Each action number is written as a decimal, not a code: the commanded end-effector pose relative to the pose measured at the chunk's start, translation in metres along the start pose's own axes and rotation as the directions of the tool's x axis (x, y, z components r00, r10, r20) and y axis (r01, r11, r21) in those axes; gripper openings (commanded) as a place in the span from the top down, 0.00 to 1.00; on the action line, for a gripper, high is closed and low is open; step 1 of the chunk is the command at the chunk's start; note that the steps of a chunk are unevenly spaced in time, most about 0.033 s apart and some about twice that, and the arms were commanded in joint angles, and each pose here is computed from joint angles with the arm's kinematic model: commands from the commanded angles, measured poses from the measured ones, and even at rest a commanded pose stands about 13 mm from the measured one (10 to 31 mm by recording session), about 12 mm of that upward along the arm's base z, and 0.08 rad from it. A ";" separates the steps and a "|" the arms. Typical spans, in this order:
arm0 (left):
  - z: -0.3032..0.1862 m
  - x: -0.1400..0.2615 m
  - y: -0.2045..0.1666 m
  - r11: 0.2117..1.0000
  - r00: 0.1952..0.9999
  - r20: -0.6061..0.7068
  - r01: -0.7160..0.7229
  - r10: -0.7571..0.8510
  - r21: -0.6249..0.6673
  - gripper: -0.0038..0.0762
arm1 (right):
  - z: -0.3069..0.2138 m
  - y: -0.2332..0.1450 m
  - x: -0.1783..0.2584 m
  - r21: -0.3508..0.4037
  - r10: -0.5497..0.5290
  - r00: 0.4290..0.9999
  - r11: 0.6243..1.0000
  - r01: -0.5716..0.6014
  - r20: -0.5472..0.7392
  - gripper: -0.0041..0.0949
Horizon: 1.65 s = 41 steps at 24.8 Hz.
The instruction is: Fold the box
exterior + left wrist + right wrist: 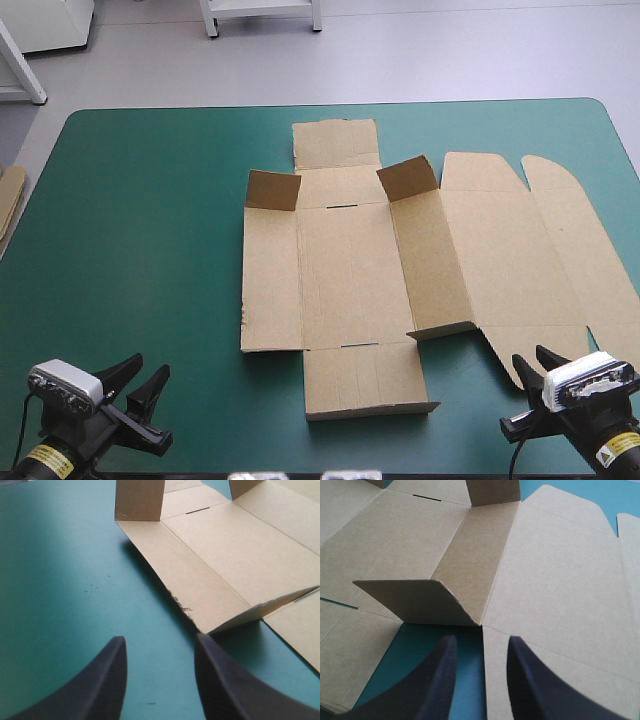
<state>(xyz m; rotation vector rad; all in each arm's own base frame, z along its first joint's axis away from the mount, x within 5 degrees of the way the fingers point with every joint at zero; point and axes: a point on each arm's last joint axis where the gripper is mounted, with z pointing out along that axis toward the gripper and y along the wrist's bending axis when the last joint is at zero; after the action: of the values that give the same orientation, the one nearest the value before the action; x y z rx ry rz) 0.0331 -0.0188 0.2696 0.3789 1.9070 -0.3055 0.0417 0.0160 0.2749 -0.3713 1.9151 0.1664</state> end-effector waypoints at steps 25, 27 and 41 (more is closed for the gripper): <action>0.036 -0.045 0.001 0.942 0.942 -0.006 0.336 -0.336 0.015 0.46 | -0.005 -0.015 -0.042 0.131 -0.023 0.999 0.991 0.019 0.026 0.45; 0.048 -0.052 0.001 0.933 0.933 -0.044 0.359 -0.358 0.010 0.46 | 0.000 -0.016 -0.045 0.129 -0.020 1.000 0.991 0.021 -0.007 0.45; 0.163 -0.072 0.007 0.907 0.844 -0.335 0.406 -0.420 -0.113 0.46 | 0.021 -0.018 -0.067 0.121 -0.010 0.999 0.993 0.014 -0.035 0.45</action>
<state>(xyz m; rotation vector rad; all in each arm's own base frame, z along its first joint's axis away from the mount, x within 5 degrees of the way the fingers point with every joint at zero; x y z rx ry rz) 0.1774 -0.0765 0.2677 -0.0016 2.4160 -0.4935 0.0835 0.0158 0.3124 -0.3111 2.0535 0.0385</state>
